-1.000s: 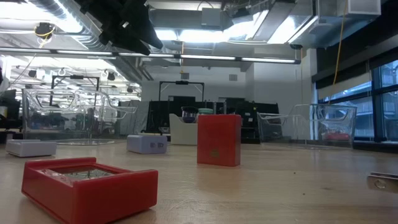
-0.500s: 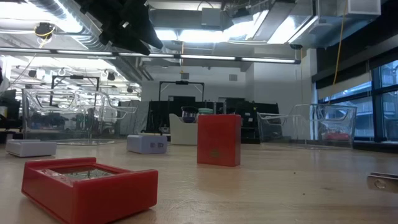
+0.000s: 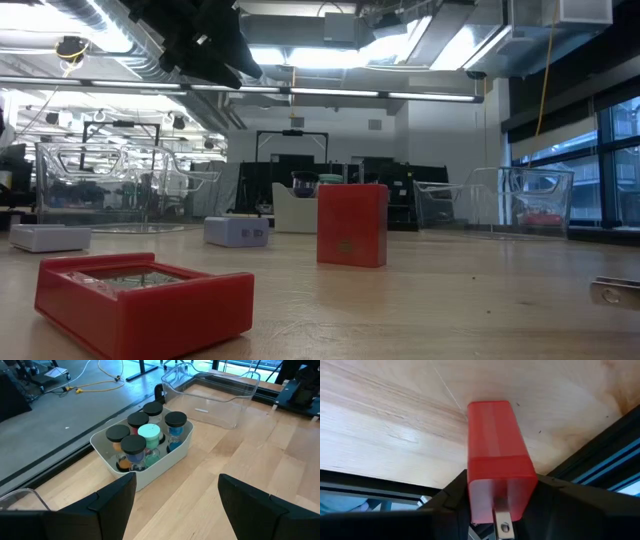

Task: Pick & Place Office items
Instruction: Put the bottom right red charger adapter into the right transparent bin

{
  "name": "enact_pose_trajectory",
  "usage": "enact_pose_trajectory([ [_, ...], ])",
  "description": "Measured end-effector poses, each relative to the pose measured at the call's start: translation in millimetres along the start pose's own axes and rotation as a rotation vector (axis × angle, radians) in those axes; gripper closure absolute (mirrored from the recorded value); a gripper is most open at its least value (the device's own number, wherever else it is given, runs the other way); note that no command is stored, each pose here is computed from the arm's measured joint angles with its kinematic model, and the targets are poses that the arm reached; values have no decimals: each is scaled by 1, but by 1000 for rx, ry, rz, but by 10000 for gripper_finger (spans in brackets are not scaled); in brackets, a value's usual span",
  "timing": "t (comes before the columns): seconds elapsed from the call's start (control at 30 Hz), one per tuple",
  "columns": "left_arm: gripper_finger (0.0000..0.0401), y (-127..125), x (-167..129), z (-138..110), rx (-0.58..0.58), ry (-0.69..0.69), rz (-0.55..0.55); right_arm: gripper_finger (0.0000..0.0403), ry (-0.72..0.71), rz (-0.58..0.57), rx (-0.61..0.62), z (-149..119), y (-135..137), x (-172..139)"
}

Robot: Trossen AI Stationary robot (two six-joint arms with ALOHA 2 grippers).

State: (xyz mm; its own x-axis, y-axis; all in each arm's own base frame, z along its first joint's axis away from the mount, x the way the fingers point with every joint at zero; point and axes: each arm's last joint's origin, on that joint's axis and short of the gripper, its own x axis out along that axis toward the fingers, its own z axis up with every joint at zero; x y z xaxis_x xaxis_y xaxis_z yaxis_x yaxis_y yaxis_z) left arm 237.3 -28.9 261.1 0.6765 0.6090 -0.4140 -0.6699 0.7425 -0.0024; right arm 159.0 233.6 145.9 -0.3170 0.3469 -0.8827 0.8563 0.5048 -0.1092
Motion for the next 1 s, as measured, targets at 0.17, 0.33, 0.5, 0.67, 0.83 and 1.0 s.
enact_pose_trajectory([
  [0.17,123,0,0,0,0,0,0,280,-48,64,1,-2,-2,-10],
  [0.33,123,0,0,0,0,0,0,269,-210,221,10,6,-2,-32],
  [0.5,123,0,0,0,-9,0,0,275,-430,301,-11,30,-3,-58],
  [0.67,123,0,0,0,-16,5,-8,272,-578,248,-63,67,-9,-86],
  [0.83,123,-1,0,-1,-15,24,-40,270,-653,204,-114,106,-19,-116],
  [1.0,123,-1,0,-1,18,23,-40,272,-751,239,-118,132,-38,-149],
])
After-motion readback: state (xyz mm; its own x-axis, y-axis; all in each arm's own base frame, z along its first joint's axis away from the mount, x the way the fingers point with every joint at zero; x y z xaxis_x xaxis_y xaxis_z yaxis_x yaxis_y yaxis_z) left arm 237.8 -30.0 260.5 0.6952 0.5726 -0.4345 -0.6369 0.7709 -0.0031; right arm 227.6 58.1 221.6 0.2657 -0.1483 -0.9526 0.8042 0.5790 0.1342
